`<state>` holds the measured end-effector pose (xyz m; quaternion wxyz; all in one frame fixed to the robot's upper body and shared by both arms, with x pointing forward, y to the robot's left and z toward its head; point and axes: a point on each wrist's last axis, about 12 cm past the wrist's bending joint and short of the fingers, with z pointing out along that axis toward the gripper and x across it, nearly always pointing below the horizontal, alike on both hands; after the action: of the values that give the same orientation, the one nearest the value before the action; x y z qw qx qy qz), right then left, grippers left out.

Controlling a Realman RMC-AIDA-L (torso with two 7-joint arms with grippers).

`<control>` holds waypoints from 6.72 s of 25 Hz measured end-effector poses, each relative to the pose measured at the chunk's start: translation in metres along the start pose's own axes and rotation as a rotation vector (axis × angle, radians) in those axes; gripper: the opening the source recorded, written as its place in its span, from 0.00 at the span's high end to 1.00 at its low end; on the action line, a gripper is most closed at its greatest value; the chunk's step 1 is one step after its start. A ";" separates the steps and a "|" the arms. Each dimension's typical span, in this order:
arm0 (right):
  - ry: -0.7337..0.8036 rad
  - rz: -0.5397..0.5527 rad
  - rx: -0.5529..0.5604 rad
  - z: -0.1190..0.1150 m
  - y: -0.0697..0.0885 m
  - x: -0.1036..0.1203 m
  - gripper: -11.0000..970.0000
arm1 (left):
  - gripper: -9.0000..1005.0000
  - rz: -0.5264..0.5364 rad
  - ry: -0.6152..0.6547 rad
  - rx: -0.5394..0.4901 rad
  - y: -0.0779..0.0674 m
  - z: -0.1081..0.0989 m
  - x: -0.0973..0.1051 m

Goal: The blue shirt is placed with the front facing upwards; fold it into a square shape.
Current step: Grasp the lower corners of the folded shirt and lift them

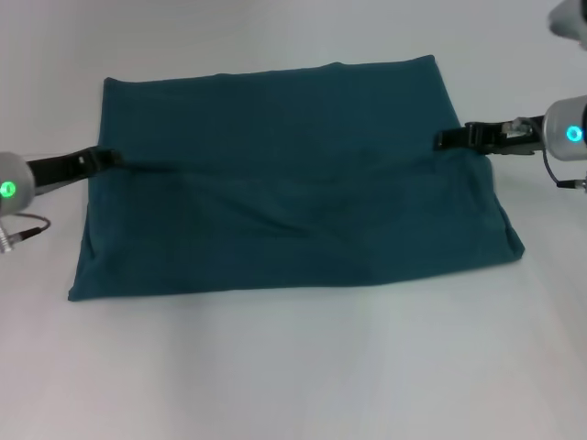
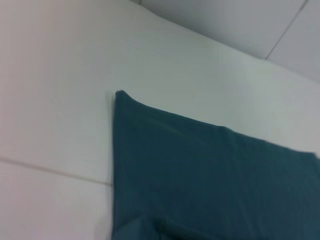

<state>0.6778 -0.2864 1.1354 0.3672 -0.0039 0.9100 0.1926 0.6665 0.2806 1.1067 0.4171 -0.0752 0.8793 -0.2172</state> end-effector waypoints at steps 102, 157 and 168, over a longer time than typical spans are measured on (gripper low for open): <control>-0.026 0.118 -0.455 -0.066 -0.036 0.094 0.17 | 0.23 -0.336 0.208 0.168 0.047 -0.041 0.075; 0.191 0.039 0.004 -0.013 -0.035 0.061 0.17 | 0.89 -0.296 0.175 0.191 0.041 -0.040 0.064; 0.213 0.052 -0.059 -0.017 -0.027 0.057 0.26 | 0.89 -0.296 0.174 0.191 0.041 -0.040 0.065</control>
<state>0.6290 -0.3095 1.0989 0.2628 -0.0116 0.9376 0.2274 0.5965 0.3095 1.0651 0.3081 -0.1444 0.8668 -0.3644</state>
